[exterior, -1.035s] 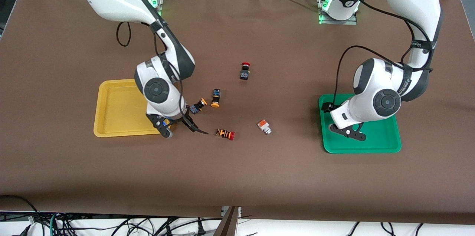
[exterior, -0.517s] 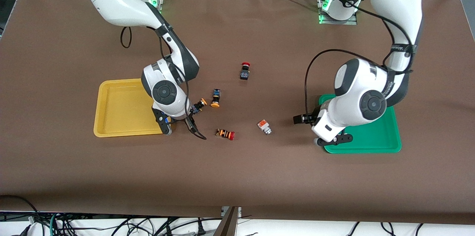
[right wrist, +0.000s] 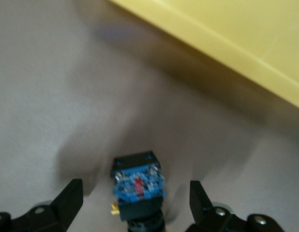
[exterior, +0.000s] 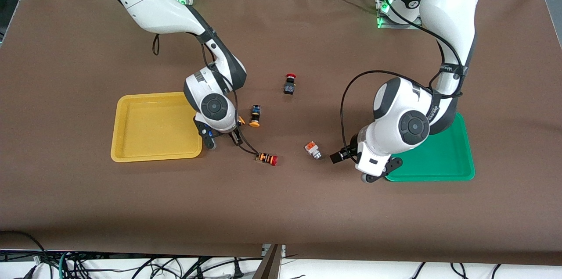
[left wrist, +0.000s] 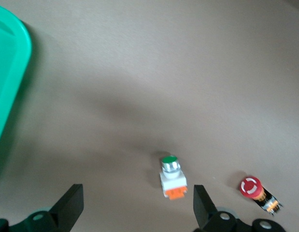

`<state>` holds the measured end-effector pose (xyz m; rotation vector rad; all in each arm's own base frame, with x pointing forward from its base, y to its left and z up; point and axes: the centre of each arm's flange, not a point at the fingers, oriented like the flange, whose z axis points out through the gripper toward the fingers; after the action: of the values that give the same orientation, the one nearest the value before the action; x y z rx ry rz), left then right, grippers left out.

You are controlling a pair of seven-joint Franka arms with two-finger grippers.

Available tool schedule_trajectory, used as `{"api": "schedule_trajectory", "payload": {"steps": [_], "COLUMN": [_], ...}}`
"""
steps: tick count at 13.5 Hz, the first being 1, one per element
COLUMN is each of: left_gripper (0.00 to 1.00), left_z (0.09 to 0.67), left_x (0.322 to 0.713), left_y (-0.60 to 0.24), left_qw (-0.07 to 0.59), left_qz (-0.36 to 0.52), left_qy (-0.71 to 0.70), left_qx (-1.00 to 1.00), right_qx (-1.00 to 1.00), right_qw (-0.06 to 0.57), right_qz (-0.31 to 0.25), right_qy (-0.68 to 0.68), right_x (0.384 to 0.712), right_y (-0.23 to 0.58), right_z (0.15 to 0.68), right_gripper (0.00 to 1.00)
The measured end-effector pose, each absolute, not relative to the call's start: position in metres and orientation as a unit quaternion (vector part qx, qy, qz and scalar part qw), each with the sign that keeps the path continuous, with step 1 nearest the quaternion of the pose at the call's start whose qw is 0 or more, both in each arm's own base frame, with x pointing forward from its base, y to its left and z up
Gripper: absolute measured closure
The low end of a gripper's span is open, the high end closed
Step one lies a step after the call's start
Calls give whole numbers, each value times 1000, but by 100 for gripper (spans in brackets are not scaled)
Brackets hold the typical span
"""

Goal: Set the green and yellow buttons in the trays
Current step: 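Grasp the green-topped button while the right gripper carries the blue button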

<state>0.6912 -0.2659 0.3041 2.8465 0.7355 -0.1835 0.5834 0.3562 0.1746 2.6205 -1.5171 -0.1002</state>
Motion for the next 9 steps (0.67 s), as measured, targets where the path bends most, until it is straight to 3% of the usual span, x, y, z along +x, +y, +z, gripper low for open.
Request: {"api": "schedule_trajectory", "payload": {"steps": [1, 5, 9], "left_gripper": [0, 0, 0], "left_z": [297, 261, 230], "left_x": [691, 681, 680], "left_y": [-265, -307, -321], "left_qw": [96, 101, 114], "left_qz": [-66, -63, -48], "left_qy": [251, 296, 310], "left_qx": [961, 948, 943], "right_qx": [865, 876, 915], "right_qw": [57, 53, 45], "right_qz": [-34, -32, -30], "right_qy": [-497, -479, -401], "right_x": [580, 582, 609], "right_y": [360, 360, 323], "right_z": [173, 179, 192], "right_gripper": [6, 55, 58]}}
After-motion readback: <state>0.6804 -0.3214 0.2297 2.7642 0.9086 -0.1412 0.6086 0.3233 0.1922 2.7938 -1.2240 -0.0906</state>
